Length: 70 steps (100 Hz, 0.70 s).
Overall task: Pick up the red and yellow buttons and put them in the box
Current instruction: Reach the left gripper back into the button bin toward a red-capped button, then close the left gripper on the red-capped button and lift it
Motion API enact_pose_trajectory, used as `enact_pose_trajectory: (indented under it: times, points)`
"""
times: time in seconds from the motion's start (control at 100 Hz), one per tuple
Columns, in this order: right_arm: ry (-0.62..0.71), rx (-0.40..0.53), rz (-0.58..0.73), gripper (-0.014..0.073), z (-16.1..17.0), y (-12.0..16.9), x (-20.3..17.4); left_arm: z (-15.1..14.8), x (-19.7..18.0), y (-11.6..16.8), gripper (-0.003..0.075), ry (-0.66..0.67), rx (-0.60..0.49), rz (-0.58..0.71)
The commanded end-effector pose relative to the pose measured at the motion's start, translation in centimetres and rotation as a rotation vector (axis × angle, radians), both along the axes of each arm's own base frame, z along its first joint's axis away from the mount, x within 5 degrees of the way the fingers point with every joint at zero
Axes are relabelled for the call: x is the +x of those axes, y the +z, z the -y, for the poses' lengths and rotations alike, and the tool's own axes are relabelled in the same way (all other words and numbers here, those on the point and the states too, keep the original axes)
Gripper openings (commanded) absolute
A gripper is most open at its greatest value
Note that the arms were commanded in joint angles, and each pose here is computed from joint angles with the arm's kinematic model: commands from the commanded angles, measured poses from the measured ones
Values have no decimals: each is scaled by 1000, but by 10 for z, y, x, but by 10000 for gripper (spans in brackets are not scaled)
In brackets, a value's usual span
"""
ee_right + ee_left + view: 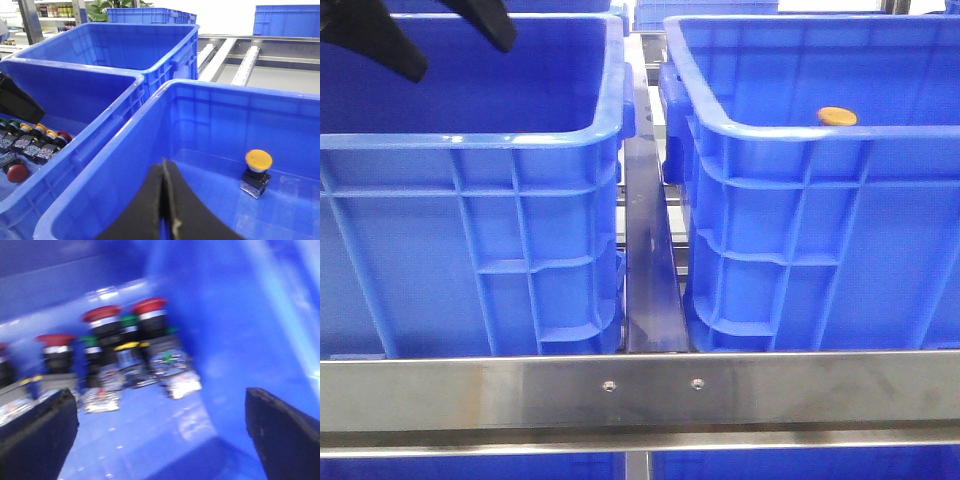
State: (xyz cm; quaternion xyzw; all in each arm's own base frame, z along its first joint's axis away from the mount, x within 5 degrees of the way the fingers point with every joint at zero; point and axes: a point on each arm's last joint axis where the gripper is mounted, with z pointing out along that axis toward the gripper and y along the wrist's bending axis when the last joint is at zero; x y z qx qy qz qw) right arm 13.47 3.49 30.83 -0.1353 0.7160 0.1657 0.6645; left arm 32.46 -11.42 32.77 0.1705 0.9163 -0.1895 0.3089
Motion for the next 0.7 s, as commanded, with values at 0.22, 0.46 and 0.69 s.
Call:
enact_pose_trajectory:
  times: [0.22,0.46,0.69]
  points:
    - [8,27,35,-70,-1,10,0,1,15,-1,628,81,-34,26]
    - [8,27,35,-70,-1,10,0,6,35,-17,628,85,-27,0]
    - [9,27,35,-70,-1,10,0,12,52,-32,628,73,-14,-49]
